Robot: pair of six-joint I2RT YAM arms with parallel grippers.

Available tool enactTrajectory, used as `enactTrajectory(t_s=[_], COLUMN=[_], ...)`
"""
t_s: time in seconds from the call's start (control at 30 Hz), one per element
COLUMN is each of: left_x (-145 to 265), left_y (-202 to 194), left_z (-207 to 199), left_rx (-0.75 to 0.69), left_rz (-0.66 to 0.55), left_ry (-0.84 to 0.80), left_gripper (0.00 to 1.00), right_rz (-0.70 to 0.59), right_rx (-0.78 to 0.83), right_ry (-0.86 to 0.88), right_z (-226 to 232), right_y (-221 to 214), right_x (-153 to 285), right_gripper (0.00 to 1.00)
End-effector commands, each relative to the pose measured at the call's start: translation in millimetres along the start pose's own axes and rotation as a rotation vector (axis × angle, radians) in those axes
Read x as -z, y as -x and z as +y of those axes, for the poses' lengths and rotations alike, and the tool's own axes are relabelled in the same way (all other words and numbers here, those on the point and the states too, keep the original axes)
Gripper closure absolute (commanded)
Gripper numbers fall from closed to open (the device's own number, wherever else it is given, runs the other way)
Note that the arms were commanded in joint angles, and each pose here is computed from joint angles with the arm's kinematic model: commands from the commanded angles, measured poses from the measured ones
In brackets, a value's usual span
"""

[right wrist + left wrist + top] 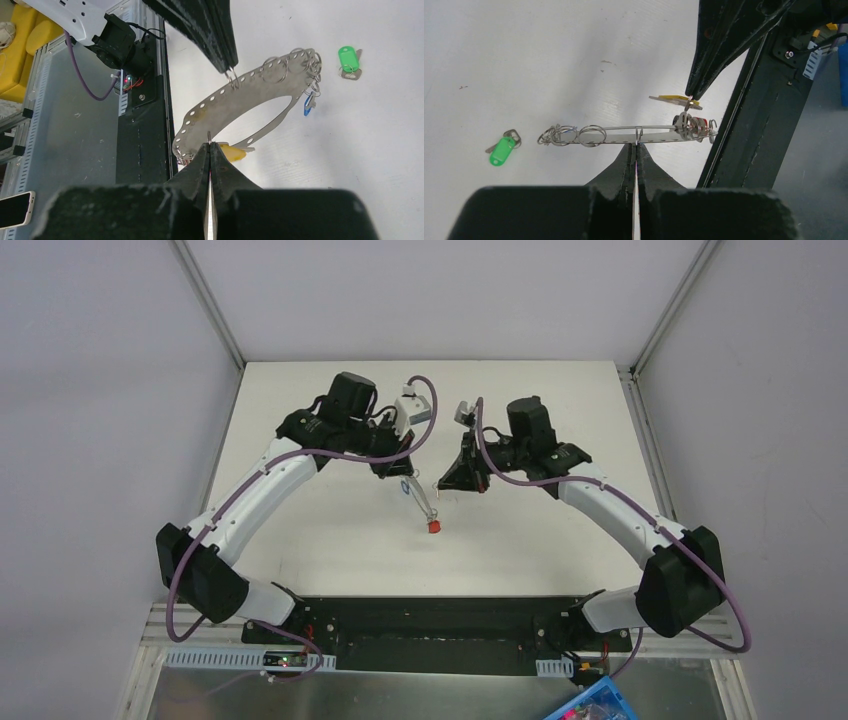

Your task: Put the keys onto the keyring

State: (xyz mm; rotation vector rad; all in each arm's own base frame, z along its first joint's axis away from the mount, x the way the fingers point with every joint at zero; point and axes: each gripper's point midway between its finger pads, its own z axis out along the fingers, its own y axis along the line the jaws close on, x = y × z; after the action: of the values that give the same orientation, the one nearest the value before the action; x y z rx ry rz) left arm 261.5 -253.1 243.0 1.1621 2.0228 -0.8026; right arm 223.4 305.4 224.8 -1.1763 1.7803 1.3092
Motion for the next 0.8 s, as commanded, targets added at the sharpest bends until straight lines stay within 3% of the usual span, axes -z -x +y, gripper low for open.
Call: enactTrajectory(t_s=[0.0, 0.77], left_x=[-2, -22], left_y=[25, 21], left_z=[-14, -30], left_rx=[-0.046, -0.046], left_rz=[-0.071, -0.071], left_ry=[-0.042, -0.104], left_gripper=[1.0, 1.0], right_rz=[-0.072, -0.149], right_rx=[0.035, -0.071], right_ry=[0.036, 0.039], right_z=[11, -4], right_y=[21, 29], right_x=[7, 0], right_gripper=[1.0, 1.0])
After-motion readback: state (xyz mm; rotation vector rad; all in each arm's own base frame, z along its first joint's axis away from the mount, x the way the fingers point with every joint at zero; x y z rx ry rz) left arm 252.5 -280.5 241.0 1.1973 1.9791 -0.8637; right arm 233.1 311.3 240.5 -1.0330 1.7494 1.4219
